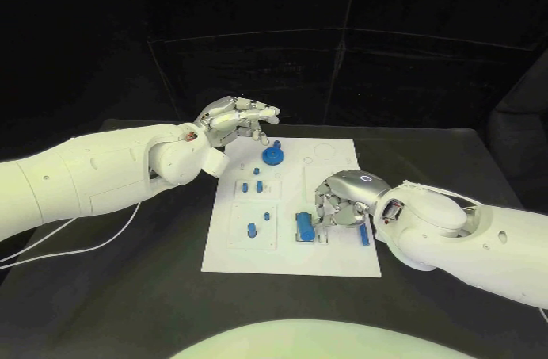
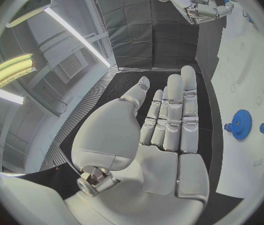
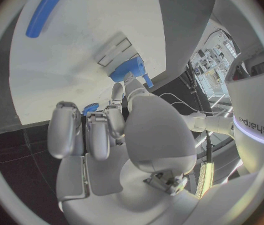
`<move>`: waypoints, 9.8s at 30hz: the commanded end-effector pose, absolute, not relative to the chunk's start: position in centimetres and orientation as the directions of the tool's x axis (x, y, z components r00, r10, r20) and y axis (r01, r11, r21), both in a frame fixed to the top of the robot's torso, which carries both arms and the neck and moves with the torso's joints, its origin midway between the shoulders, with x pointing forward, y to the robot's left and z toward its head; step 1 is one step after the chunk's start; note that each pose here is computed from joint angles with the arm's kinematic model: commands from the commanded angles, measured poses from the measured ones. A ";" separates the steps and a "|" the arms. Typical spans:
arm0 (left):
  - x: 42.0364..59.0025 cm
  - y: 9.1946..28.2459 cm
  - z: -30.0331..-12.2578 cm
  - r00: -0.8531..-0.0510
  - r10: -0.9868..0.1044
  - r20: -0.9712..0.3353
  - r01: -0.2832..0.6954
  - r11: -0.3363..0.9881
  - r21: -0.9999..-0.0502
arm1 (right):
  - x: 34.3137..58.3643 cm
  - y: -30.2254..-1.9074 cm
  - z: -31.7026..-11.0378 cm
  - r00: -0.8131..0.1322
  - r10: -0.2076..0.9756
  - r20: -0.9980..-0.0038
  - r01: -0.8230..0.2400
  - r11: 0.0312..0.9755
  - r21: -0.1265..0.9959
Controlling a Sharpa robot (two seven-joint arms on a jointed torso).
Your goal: Assemble the parts on the task board
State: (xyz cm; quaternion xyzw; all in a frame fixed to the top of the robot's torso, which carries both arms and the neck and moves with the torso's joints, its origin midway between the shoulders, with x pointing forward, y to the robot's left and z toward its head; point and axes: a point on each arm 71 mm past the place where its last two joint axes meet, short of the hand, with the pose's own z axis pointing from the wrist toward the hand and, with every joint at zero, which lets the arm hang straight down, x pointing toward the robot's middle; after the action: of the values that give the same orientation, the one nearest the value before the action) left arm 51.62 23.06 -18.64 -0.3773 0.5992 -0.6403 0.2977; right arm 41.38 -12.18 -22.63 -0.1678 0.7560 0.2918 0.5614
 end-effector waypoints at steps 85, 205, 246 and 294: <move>51.4 23.4 -18.4 -0.537 -0.835 0.122 -0.045 -0.116 -0.992 | 39.7 -22.1 -22.0 -0.373 0.327 -0.868 -0.258 0.862 0.435; 51.1 23.4 -18.7 -0.553 -0.823 0.132 -0.069 -0.112 -0.991 | 37.7 -16.3 -27.0 -0.444 0.462 -0.767 -0.082 0.832 0.549; 51.1 23.2 -18.8 -0.563 -0.819 0.115 -0.076 -0.087 -0.993 | 38.2 -14.6 -27.7 -0.474 0.429 -0.769 -0.069 0.852 0.519; 54.4 25.2 -18.9 -0.400 -0.906 0.137 0.057 -0.174 -0.983 | 50.8 -22.2 -21.5 -0.351 0.910 -0.221 -0.107 0.195 0.975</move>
State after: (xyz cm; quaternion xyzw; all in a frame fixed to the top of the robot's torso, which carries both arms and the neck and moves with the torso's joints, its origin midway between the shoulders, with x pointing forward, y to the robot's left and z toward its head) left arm 53.98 24.81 -19.30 -0.3928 0.5599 -0.6377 0.3544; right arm 50.31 -22.13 -21.90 0.2930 0.6510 0.4842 0.5059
